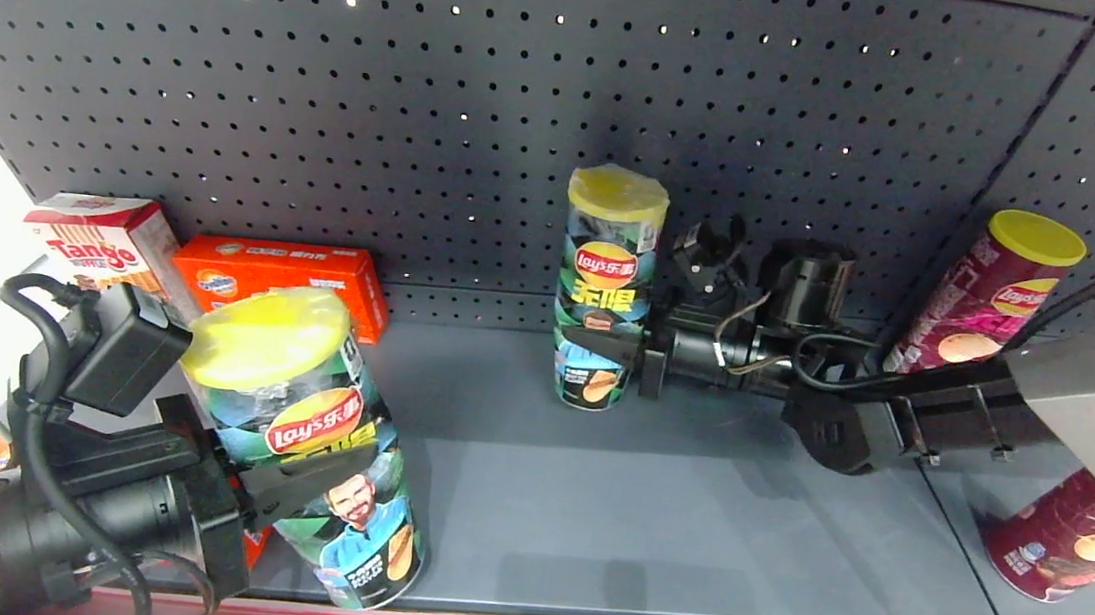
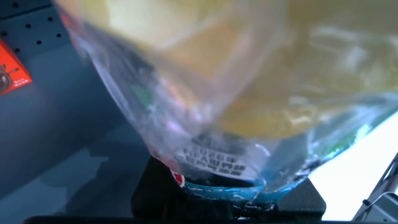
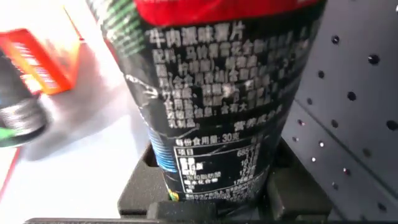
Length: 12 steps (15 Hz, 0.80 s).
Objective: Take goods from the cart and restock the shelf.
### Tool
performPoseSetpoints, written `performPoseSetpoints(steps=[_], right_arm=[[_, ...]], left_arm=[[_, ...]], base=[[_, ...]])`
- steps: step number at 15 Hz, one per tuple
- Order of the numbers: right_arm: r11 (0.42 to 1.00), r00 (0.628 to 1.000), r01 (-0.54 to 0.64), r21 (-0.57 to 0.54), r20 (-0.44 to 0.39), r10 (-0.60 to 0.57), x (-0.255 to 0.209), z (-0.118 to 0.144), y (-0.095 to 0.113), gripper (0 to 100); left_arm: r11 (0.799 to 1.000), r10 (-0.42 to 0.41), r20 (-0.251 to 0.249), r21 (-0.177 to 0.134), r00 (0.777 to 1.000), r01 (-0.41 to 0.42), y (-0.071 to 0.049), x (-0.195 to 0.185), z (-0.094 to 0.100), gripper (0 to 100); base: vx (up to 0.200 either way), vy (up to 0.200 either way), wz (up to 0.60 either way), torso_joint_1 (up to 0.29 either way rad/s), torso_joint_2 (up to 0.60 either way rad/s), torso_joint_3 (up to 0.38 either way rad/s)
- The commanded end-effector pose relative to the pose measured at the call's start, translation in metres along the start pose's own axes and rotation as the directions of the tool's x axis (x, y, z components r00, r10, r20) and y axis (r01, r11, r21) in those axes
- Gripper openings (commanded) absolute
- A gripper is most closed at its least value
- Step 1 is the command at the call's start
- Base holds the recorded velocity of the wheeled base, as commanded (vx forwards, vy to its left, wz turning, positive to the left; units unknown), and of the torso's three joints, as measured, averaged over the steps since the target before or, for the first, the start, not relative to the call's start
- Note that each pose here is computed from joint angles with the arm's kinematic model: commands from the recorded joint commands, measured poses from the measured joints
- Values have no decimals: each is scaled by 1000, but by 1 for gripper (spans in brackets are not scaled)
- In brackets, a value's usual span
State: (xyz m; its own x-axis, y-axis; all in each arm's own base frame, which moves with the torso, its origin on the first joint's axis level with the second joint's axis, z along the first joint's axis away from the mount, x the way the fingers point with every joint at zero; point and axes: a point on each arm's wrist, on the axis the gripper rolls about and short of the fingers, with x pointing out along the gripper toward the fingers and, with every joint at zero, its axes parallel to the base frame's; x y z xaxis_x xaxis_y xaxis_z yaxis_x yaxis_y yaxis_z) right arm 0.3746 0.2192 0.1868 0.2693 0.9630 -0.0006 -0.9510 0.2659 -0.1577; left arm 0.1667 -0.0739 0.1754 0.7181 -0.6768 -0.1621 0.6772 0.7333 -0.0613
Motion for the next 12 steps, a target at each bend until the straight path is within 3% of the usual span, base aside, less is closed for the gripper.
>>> performPoseSetpoints(steps=[1, 6, 12], right_arm=[[999, 999, -25, -27, 25, 25, -22, 30, 35, 0], [999, 999, -20, -35, 36, 21, -48, 3, 89, 0], [996, 996, -93, 14, -8, 93, -54, -30, 124, 0]], left_arm=[[1000, 5, 15, 5, 1000, -5, 1, -1, 4, 0], [1000, 8, 22, 7, 1000, -8, 1, 0, 6, 0], [1000, 11, 36, 13, 999, -11, 2, 2, 12, 0]], base=[[0, 0, 0, 0, 0, 0], [0, 0, 0, 0, 0, 0], [0, 0, 0, 0, 0, 0]])
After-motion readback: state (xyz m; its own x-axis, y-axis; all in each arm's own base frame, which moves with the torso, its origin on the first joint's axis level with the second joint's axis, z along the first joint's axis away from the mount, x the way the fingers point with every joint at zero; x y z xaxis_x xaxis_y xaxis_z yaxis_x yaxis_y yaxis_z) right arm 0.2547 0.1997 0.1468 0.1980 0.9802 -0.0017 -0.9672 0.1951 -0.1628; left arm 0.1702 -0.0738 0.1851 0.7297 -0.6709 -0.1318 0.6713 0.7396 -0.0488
